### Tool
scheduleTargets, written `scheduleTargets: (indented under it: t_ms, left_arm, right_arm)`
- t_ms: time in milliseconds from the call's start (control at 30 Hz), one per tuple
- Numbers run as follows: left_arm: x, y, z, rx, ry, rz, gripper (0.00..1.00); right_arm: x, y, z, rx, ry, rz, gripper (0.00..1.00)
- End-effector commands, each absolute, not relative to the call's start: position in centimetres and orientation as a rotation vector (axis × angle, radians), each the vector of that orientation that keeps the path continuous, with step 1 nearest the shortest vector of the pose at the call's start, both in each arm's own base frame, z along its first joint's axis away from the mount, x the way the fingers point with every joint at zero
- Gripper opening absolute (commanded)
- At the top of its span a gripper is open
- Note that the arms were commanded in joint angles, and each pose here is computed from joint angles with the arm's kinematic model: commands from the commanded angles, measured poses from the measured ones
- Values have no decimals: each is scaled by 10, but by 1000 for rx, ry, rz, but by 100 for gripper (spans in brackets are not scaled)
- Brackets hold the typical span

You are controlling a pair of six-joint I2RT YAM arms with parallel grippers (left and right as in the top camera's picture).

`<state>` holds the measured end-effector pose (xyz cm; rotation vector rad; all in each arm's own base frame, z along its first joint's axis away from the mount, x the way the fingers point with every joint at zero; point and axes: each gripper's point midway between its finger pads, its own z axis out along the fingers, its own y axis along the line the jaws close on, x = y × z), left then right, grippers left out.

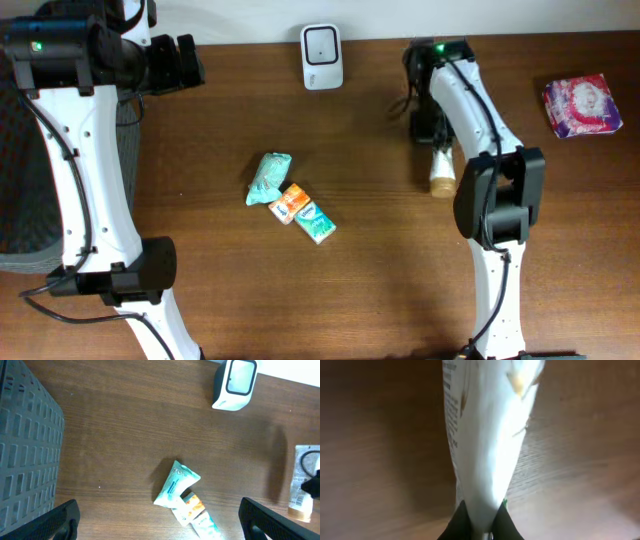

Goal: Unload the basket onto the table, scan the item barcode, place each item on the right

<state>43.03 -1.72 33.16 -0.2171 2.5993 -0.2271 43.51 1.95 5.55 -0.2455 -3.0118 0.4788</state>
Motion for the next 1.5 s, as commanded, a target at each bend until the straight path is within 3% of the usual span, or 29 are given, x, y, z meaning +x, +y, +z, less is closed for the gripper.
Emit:
scheduleTargets:
  t_ms: [0,100,200,267,300,400,467,600,700,833,867,933,967,1000,1100,1233,1333,1467]
  left_arm:
    - [424,-19,346,-201,2564,-240,99]
    - [424,-19,346,-201,2564,-240,99]
    - [424,-19,346,-200,2564,-240,99]
    - [424,-19,346,-201,2564,-240,99]
    - [424,-19,346,-201,2564,-240,99]
    - [424,-19,346,-201,2564,-240,99]
    - [424,-19,346,-201,2564,-240,99]
    - [424,-19,346,-201,2564,-240,99]
    - [424,-19,346,-201,2564,-240,99]
    - [424,-19,346,-201,2564,-240,99]
    - [424,-19,346,-201,2564,-240,99]
    - [424,-19,346,-200,2564,-240,99]
    - [424,-19,346,-201,2564,-240,99]
    - [424,-19,346,-201,2564,-240,99]
    - [424,-19,346,-201,2564,-240,99]
    - [424,-19,346,-201,2564,-240,99]
    - [424,-19,346,-200,2564,-240,99]
    - [424,-19,346,-201,2564,-240,99]
  right_arm:
    - [424,14,47,-220,-2996,662,5]
    - [415,40,33,-154,-2990,587,33]
    - [416,113,34,33,-3038,196,36]
    - [421,143,51,114,-3074,74,54]
    - [424,146,61,121,-3092,72,58]
    - [445,124,106,51,-3169,49,79]
    - [454,69,117,-105,-3163,6,95]
    - [443,38,100,-60,-3005,-645,96]
    - [439,33,74,-155,-2919,-899,95]
    - [432,49,25,-202,-2851,-1101,80]
    - [432,53,21,-200,-2851,-1124,73]
    - [436,60,19,-184,-2864,-1121,42]
    - [438,65,18,-214,-2862,-1116,19]
    - [441,69,18,-227,-2864,-1115,4]
    - [453,90,33,-238,-2840,-1232,4]
    - [499,139,128,-10,-2833,-1651,4]
    - [541,175,184,136,-2991,-1749,4]
    - [608,208,210,-105,-3301,-1756,4]
